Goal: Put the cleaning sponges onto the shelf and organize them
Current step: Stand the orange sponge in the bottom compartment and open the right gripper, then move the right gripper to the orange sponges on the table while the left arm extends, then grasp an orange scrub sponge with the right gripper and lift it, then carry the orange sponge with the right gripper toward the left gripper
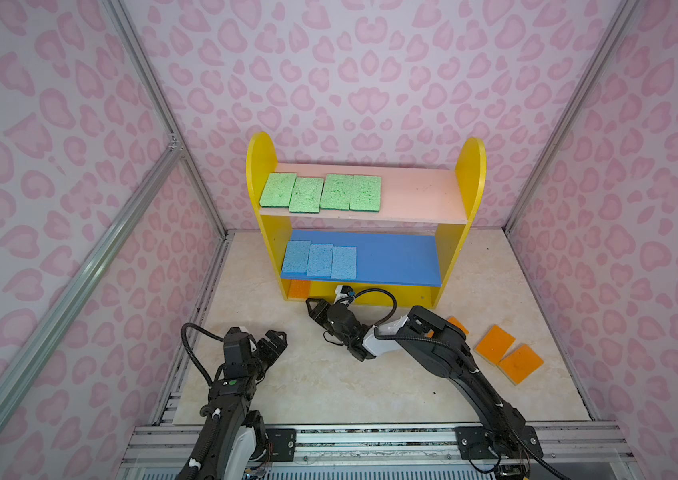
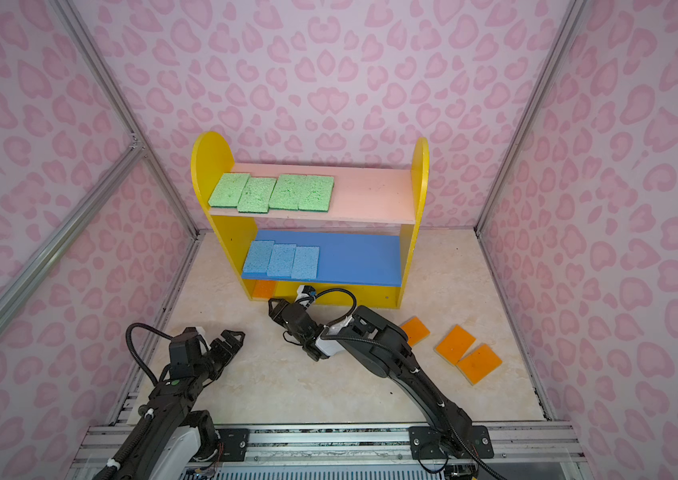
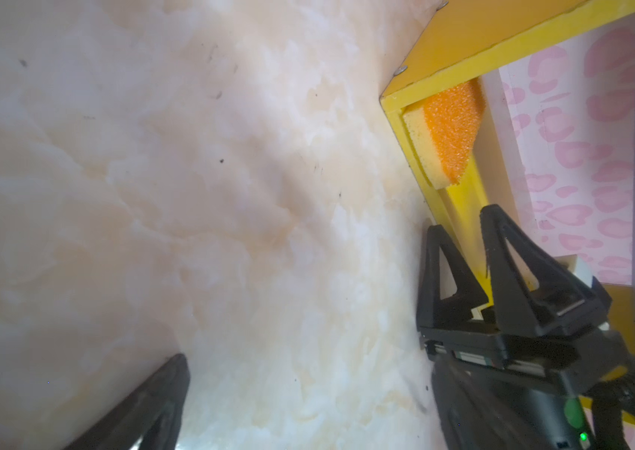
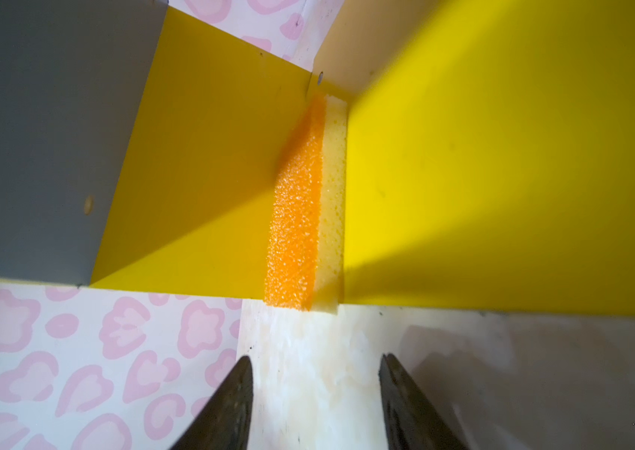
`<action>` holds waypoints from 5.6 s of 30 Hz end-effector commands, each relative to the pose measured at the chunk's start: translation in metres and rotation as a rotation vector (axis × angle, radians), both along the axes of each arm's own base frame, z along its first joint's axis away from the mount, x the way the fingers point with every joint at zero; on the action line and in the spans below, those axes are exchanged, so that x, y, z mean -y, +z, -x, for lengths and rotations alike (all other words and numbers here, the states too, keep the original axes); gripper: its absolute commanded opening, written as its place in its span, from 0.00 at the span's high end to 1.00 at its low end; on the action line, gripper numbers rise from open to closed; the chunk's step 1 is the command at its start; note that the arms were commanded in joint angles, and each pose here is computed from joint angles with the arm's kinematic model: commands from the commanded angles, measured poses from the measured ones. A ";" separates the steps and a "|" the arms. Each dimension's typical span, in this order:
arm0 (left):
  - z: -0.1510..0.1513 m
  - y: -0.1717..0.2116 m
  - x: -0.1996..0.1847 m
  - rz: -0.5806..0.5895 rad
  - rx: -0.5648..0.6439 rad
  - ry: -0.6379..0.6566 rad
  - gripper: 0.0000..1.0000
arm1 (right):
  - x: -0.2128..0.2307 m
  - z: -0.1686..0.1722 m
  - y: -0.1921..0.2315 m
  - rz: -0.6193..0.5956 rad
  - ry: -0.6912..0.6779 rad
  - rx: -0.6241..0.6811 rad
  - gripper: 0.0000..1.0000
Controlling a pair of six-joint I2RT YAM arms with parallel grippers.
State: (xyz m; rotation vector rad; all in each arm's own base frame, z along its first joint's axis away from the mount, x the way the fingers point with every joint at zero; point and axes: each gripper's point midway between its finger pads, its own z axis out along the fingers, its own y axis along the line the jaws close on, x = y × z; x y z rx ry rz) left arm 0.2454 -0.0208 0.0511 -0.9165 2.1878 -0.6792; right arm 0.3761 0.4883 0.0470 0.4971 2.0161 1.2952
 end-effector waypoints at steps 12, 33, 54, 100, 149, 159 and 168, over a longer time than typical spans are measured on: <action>0.005 0.021 0.024 -0.058 0.045 -0.072 0.02 | 0.022 0.047 0.015 0.080 0.088 0.053 0.49; 0.012 0.046 0.101 -0.171 0.080 -0.209 0.01 | 0.130 0.121 0.055 0.111 0.134 0.114 0.54; -0.005 0.052 0.243 -0.253 0.069 -0.495 0.01 | 0.354 0.149 0.067 0.338 -0.184 0.001 0.55; -0.017 0.029 0.237 -0.204 0.044 -0.516 0.00 | 0.408 0.120 -0.020 0.315 -0.244 -0.378 0.70; 0.000 0.031 0.146 -0.041 0.115 -0.412 0.27 | 0.219 0.158 0.044 0.321 0.435 -0.094 0.99; 0.002 0.039 0.141 0.076 0.180 -0.439 0.26 | 0.161 0.158 0.056 0.285 0.577 -0.033 1.00; 0.000 0.041 0.132 0.133 0.207 -0.432 0.25 | 0.127 0.163 0.057 0.253 0.662 -0.017 1.00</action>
